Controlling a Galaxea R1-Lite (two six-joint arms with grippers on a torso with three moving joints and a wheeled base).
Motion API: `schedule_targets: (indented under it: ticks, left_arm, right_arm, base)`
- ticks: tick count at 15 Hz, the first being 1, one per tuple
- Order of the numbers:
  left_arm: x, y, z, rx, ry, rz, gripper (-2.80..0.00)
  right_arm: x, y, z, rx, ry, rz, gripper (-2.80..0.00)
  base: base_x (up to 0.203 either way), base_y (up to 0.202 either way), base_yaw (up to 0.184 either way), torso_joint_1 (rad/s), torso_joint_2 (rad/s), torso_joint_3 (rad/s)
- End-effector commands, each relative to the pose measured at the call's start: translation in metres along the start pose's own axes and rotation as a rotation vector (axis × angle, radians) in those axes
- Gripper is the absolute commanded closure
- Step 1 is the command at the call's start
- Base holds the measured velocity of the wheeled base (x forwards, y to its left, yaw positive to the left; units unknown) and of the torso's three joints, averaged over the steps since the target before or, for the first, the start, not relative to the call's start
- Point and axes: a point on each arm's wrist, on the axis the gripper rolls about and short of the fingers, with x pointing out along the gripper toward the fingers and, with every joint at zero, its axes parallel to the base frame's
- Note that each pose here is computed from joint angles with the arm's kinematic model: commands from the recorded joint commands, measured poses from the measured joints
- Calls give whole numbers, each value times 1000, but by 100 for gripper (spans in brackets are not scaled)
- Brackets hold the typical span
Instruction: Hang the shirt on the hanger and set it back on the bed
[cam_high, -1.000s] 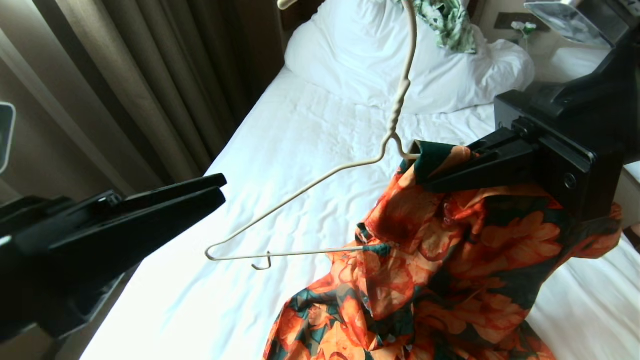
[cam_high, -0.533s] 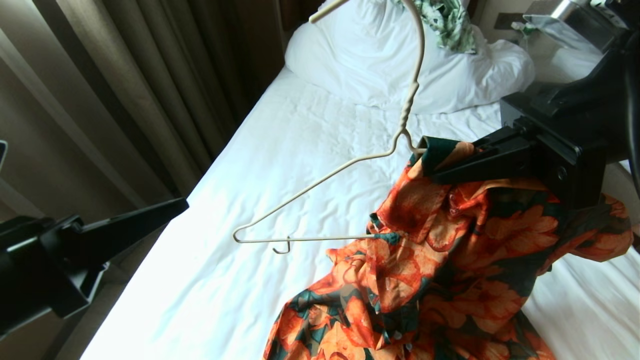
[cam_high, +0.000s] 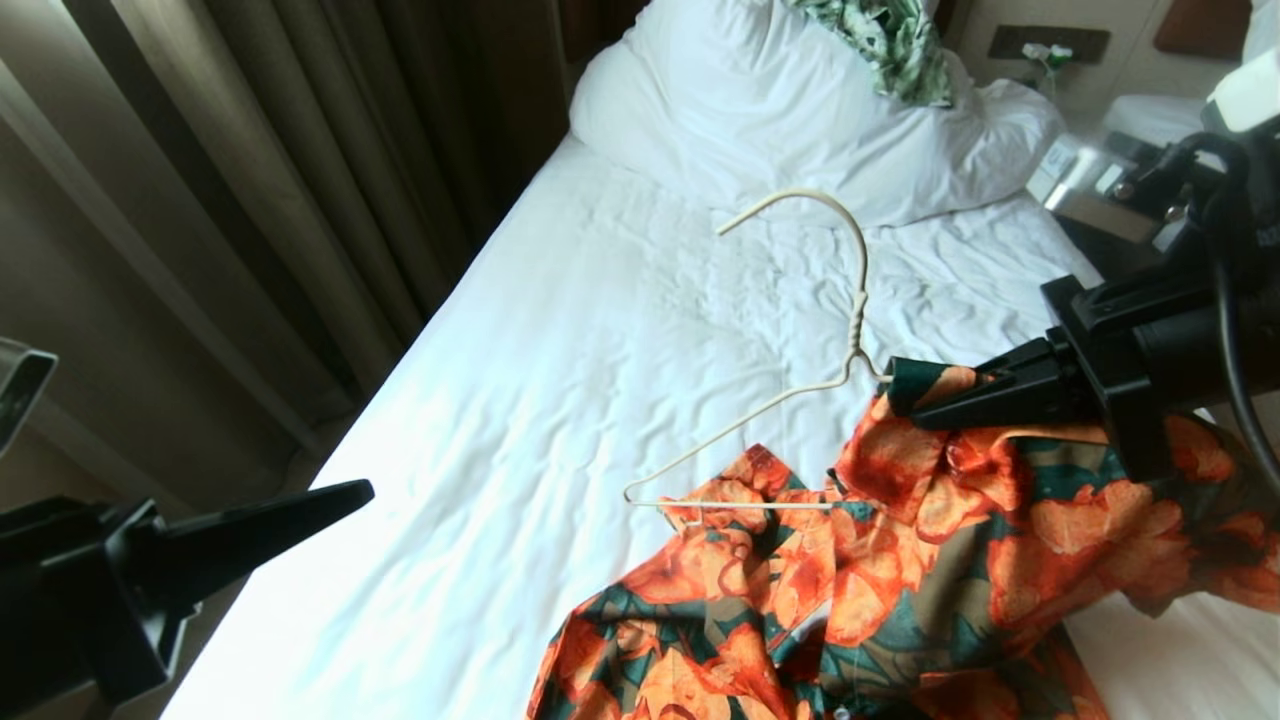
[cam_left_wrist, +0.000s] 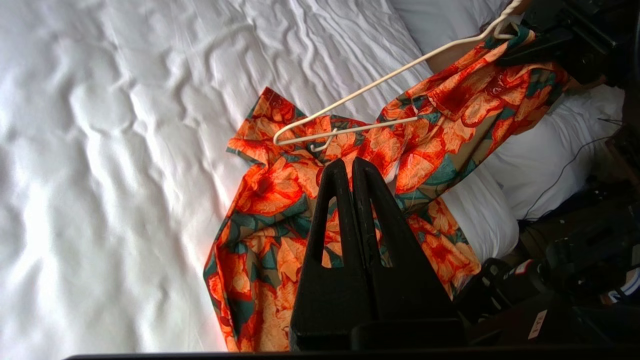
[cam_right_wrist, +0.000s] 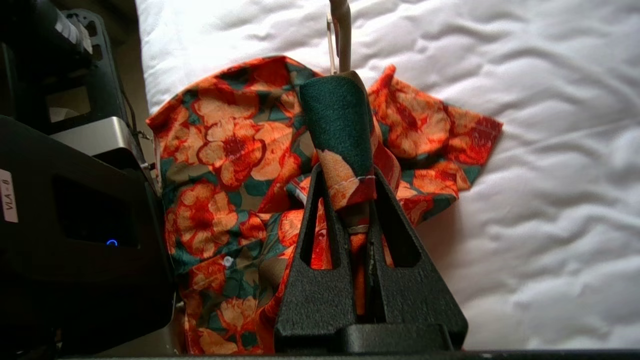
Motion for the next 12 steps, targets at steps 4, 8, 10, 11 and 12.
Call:
schedule_targets:
  ticks: [4,8,10,11,12]
  left_arm:
    - [22,9,-2,-25,69,8,0]
    - [54,16,-9,-42,143,-18,0]
    - [71,17,-15,-46,184,-37,0]
    - [80,18,-19,-50,207,-41,0]
    - [88,19,-22,-53,226,-43,0]
  right_arm:
    - [-21,-15,-34,107,47,-103,0]
    - [-21,-37,-67,126,26,-195,0]
    - [-23,-46,-76,150,25,-211,0]
    - [-26,-49,-79,163,23,-220,0]
    - [-27,-52,-83,176,29,-226,0]
  base:
    - [0,0,0,0,0,0]
    - [0,0,0,0,0,0]
    - [0,0,0,0,0,0]
    - [0,0,0,0,0,0]
    - [0,0,0,0,0,0]
